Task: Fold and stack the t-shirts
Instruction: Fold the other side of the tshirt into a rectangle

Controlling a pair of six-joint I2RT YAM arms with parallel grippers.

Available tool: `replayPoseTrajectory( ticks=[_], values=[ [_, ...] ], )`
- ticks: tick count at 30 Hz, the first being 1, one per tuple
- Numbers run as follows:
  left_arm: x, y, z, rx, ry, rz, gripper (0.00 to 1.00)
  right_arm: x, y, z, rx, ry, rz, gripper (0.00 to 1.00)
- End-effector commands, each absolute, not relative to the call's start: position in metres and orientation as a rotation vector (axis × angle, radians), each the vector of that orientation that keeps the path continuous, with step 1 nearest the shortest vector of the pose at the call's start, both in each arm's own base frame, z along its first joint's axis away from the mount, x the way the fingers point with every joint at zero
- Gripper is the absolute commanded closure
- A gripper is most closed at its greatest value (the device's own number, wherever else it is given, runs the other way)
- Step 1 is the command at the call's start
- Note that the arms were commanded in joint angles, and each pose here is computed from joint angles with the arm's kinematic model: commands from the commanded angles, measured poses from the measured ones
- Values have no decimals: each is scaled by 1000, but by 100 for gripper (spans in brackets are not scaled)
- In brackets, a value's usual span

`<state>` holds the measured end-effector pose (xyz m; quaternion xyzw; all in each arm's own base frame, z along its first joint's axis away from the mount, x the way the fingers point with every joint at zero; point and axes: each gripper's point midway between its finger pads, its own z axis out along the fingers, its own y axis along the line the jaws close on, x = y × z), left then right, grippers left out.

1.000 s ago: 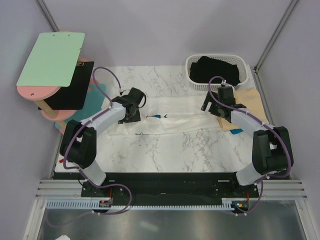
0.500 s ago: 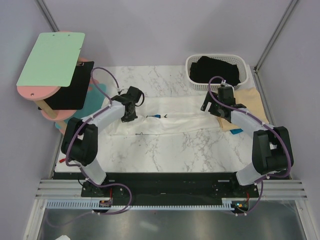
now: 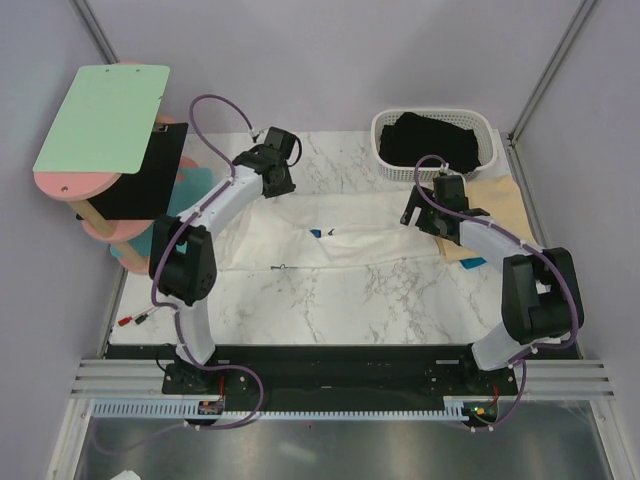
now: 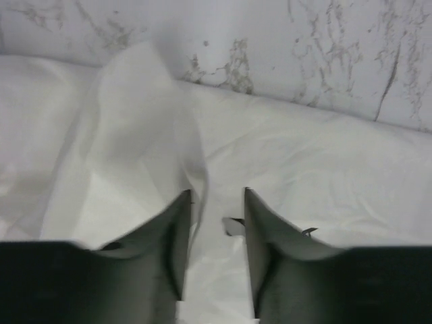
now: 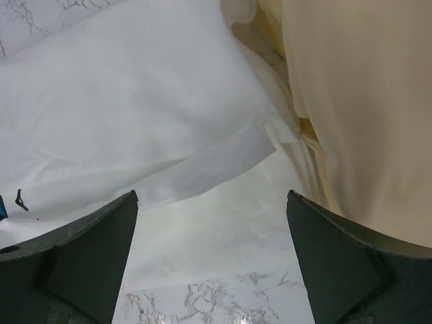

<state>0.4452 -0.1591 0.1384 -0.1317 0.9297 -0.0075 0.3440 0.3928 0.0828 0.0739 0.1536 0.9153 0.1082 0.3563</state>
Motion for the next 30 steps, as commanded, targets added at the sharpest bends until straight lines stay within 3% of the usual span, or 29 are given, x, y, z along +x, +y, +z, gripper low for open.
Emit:
replayPoseTrajectory(
  ticks=[1, 2, 7, 10, 14, 15, 16, 17, 18, 20, 21, 30],
  values=[
    [473, -194, 130, -246, 2458, -170, 38, 397, 84, 68, 377, 2363, 285, 2],
    [473, -196, 128, -240, 2465, -173, 27, 397, 84, 68, 376, 2362, 287, 2],
    [454, -170, 137, -288, 2427, -66, 11, 396, 86, 70, 362, 2360, 301, 2],
    [441, -146, 136, -287, 2409, 59, 11, 398, 87, 75, 346, 2344, 306, 2],
    [423, -115, 123, -305, 2420, 227, 26, 401, 88, 81, 330, 2327, 307, 2],
    [421, -107, 122, -312, 2411, 271, 34, 402, 88, 82, 319, 2326, 306, 3],
    [417, -104, 120, -308, 2419, 293, 40, 403, 87, 83, 313, 2323, 302, 7],
    [413, -101, 117, -307, 2426, 312, 60, 403, 94, 84, 287, 2325, 341, 23],
    [411, -98, 115, -307, 2431, 327, 70, 403, 96, 85, 276, 2321, 351, 36],
    [404, -94, 109, -308, 2445, 346, 98, 406, 100, 86, 251, 2314, 375, 81],
    [402, -93, 105, -305, 2454, 357, 98, 407, 101, 86, 247, 2312, 375, 100],
    [390, -78, 58, -305, 2603, 440, 98, 418, 121, 42, 140, 2479, 269, 100]
  ],
)
